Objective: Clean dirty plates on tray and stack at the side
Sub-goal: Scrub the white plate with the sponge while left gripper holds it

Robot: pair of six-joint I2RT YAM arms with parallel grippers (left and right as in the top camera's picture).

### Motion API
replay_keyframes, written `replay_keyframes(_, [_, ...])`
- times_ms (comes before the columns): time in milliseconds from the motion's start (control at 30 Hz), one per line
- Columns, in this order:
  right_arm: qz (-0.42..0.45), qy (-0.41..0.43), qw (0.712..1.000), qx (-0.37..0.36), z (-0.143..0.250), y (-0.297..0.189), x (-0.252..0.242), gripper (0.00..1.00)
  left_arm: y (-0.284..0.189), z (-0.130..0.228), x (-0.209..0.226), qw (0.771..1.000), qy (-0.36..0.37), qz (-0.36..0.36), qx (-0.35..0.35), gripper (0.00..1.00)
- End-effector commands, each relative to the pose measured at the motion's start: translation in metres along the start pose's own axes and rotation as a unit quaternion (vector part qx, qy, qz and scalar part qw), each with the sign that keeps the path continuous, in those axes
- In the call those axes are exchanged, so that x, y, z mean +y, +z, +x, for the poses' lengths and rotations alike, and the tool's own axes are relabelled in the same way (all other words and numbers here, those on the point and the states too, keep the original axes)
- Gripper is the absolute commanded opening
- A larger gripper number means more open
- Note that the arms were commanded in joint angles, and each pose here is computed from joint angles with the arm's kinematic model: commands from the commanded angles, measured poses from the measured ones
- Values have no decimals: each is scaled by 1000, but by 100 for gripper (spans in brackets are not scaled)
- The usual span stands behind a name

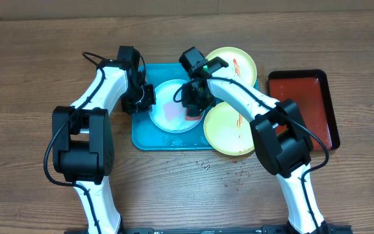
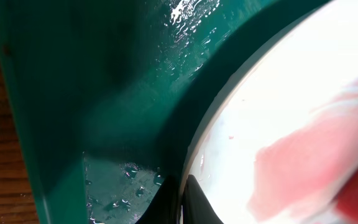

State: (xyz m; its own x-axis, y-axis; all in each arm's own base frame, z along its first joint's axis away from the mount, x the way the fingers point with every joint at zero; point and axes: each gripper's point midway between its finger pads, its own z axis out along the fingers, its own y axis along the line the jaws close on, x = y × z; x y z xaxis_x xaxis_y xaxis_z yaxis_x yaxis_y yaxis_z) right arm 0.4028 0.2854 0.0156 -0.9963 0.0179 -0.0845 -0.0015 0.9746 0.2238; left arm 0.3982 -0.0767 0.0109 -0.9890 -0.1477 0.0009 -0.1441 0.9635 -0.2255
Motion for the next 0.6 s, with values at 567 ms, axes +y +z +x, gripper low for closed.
replay_keyframes(567, [-163,-97,982,-10,0,15,91,4,5,-2,7,1000,8,-12,0,4])
